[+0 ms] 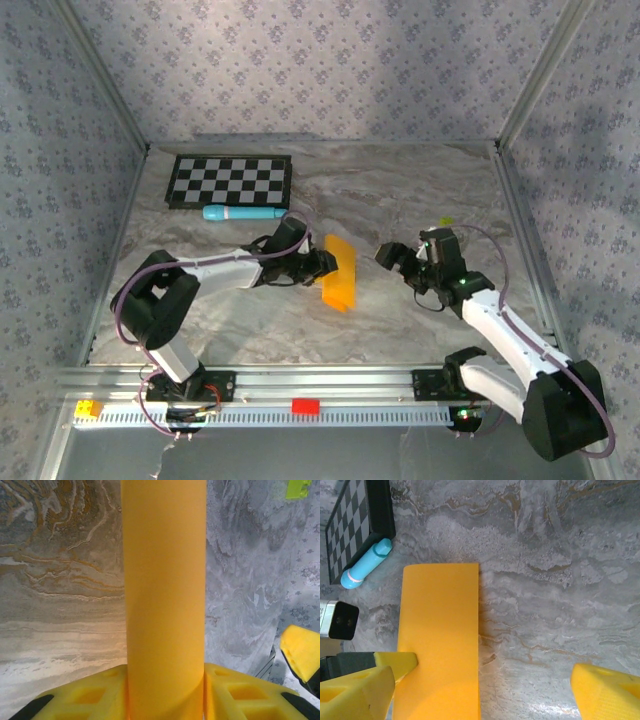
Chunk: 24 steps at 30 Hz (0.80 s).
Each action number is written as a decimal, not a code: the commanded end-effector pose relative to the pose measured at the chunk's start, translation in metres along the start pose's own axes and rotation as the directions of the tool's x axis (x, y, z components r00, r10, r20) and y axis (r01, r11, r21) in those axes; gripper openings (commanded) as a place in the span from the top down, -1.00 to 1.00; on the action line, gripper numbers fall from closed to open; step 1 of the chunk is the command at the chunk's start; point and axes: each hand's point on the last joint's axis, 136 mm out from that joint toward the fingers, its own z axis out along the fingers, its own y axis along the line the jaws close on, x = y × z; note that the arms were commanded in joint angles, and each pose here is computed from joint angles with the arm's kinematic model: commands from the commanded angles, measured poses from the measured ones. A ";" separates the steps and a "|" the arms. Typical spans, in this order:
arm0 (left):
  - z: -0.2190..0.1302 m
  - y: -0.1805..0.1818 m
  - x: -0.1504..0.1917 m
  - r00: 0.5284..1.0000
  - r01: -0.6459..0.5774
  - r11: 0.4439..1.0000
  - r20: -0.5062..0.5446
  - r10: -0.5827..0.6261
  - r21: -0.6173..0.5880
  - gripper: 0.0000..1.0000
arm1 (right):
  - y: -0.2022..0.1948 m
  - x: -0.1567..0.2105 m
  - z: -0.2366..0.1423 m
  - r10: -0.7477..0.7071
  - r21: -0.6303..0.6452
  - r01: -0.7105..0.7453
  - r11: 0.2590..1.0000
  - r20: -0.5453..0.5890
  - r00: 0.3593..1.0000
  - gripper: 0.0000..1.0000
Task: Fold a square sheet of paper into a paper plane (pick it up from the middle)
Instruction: First fold the square sheet of paper in half at the center of the table.
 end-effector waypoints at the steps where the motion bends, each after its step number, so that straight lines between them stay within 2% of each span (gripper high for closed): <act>1: -0.002 -0.005 -0.003 1.000 0.007 0.999 0.025 -0.008 0.043 0.22 | 0.017 -0.005 -0.002 -0.006 -0.058 0.005 0.998 -0.008 1.000 -0.84; 16: 0.005 0.034 0.007 0.998 0.043 0.998 0.046 -0.041 -0.047 0.21 | 0.028 0.010 0.019 -0.034 -0.095 0.022 0.995 -0.129 0.991 -0.69; 24: 0.001 0.059 0.008 0.999 -0.004 0.971 0.047 0.016 -0.238 0.04 | 0.033 0.013 0.029 -0.051 -0.083 0.038 0.996 -0.166 0.985 -0.70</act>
